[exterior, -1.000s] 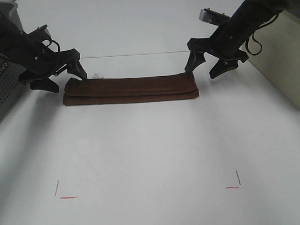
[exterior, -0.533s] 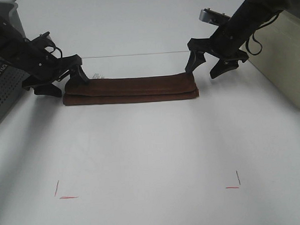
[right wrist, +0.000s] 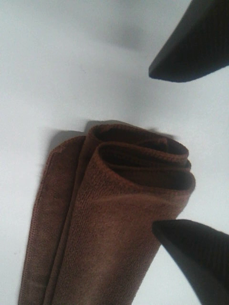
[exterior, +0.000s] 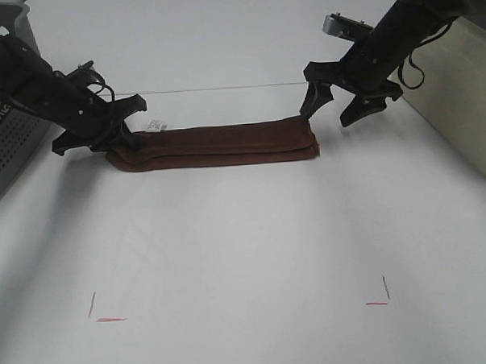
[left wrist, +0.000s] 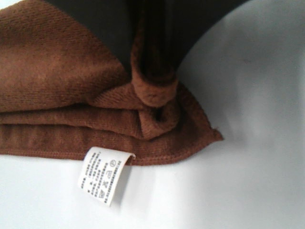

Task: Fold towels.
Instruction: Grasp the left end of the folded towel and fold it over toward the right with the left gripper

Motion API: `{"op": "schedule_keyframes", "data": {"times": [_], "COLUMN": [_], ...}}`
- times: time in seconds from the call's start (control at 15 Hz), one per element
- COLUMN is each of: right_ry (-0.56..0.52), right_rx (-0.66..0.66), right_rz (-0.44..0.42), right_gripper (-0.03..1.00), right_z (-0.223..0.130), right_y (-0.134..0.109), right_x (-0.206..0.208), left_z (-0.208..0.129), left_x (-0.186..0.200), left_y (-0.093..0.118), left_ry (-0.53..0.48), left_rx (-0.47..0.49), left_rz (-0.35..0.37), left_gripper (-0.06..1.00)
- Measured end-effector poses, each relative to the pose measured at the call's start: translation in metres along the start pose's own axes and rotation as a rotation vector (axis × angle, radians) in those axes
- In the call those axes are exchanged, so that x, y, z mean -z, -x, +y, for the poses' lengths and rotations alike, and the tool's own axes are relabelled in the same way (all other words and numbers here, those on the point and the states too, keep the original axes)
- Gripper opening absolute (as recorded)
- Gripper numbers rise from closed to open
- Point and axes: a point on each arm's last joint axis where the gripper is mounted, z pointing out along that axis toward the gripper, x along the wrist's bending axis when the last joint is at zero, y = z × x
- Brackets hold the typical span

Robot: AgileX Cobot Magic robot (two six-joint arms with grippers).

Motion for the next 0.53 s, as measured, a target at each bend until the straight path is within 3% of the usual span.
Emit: {"op": "schedule_keyframes", "data": {"times": [0.2,0.4,0.53], "right_ry": [0.0,0.0,0.0], "right_rx": [0.0,-0.001,-0.001], "right_rz": [0.0,0.0,0.0], "right_gripper": [0.75,0.75,0.75], "right_z": [0.0,0.0,0.0], "right_y": [0.0,0.0,0.0], "right_x": [0.0,0.0,0.0], "left_z": [0.001,0.012,0.022], "left_x": [0.003,0.035,0.058], "left_y": [0.001,0.015,0.027], "left_ry": [0.003,0.03,0.032], "left_rx": [-0.006,-0.125,-0.134], "left_rz": [0.0,0.046,0.066], "left_gripper": [0.08,0.08,0.08]}}
